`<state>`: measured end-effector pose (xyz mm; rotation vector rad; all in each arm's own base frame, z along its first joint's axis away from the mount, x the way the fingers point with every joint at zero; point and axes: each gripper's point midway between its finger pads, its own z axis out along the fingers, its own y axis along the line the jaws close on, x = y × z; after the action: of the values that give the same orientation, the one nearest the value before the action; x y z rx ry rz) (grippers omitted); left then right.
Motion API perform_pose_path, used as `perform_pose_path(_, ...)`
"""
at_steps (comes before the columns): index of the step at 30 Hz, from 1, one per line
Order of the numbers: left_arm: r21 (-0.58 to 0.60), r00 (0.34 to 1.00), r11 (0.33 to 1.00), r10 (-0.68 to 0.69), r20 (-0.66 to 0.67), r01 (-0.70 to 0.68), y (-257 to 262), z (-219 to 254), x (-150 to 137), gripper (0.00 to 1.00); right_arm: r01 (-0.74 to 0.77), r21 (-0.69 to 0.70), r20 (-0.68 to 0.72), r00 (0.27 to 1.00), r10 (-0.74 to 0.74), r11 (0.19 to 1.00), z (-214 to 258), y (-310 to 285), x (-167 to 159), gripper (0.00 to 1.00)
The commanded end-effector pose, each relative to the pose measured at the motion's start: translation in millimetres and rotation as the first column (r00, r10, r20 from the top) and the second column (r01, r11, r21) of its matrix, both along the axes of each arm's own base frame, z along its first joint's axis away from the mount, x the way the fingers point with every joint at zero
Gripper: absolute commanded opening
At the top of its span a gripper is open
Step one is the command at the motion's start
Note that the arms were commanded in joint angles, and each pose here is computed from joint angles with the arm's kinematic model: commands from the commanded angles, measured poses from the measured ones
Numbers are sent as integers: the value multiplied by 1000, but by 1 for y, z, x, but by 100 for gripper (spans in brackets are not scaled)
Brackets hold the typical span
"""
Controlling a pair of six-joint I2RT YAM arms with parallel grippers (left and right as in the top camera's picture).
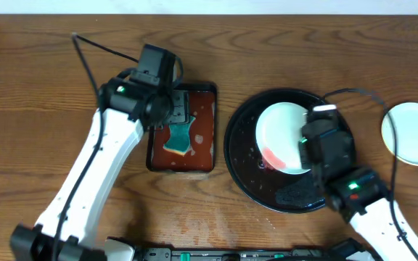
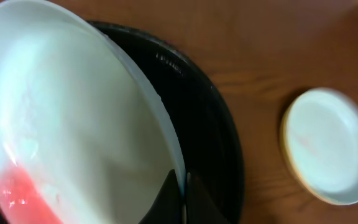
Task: Clean dirty plates on tray and stack at the side
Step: 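Lift the white plate with the right gripper off the black tray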
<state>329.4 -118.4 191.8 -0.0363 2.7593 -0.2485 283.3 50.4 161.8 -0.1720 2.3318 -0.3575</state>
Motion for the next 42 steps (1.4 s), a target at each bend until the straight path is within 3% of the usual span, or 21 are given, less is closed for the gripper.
perform_pose_path(1,-16,999,1000,1,42,0,1,20,-3,84,83,-194,154,987,-53,978,36,-10,0,1)
perform_pose_path(6,-17,999,1000,1,45,-1,0,20,-2,84,75,-305,245,970,2,949,58,4,-4,1)
perform_pose_path(17,-17,999,1000,1,45,0,0,20,-2,85,-108,-467,260,932,253,878,85,51,0,1)
perform_pose_path(30,-17,999,1000,1,45,0,0,20,-2,85,-122,-611,281,890,359,782,113,75,-11,1)
perform_pose_path(42,-17,999,1000,1,45,0,0,20,-2,86,-45,-592,351,885,308,805,128,71,-11,1)
